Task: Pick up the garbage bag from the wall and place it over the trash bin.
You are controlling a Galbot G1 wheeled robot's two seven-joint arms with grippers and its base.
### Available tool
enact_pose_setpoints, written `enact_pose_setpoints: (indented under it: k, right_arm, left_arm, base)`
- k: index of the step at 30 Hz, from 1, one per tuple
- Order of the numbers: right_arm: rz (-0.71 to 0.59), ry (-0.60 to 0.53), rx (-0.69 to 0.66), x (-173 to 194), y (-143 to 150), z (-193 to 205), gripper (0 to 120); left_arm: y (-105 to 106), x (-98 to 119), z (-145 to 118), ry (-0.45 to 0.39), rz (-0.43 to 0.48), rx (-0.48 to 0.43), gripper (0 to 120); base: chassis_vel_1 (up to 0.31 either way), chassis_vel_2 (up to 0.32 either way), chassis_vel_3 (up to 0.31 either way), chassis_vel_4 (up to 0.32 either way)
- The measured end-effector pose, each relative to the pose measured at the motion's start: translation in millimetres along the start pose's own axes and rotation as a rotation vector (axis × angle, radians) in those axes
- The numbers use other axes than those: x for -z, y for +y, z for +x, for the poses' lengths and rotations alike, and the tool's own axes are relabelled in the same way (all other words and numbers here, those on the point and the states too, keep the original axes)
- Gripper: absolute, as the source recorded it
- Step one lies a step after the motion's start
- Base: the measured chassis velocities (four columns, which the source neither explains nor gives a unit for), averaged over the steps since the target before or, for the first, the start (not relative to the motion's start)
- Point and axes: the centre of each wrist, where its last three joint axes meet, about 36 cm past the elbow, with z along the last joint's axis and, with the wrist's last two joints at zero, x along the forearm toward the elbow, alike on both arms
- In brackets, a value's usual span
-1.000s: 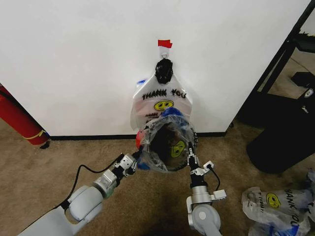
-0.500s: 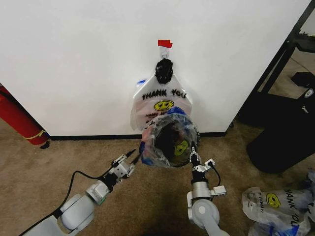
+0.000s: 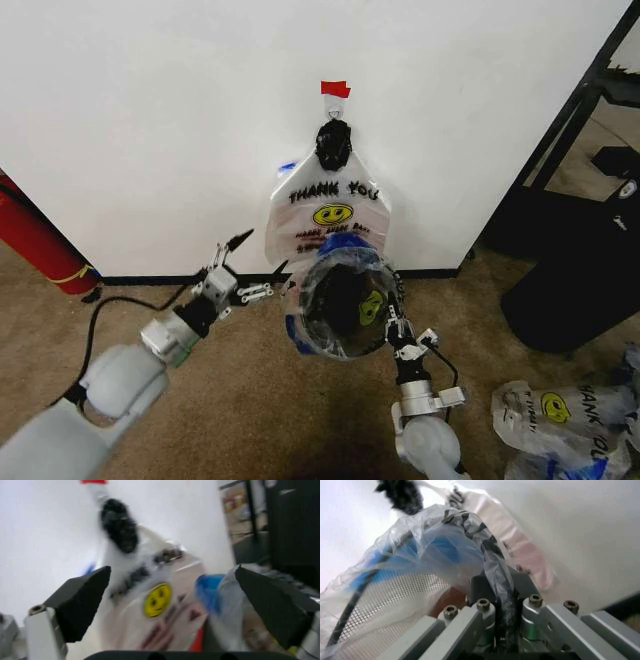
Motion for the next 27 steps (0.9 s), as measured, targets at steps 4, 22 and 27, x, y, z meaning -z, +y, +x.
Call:
enact_pose_setpoints:
  k: [4,22,27]
  right_arm:
    - [0.077,0.000,0.064,3.7,-8.4,0.7,1]
    - [0.294,-0.022,0.280,0.9,0.5,-2.9,1]
    - [0.312,-0.024,0.293,0.6,1.9,-3.4,1]
  left_arm:
    - [13.8,6.6,-9.7,0.021,0.032,-0.093,100]
    - [30.5,4.1,-20.9,0.307,0.176,-0.074,95]
    - [39.6,-3.3,-18.1,0.360,0.137,-0.093,97]
  base:
    - [0.000,0.000,0.000,0.000]
    - [0.000,0.000,0.000,0.000]
    - [0.000,0.000,0.000,0.000]
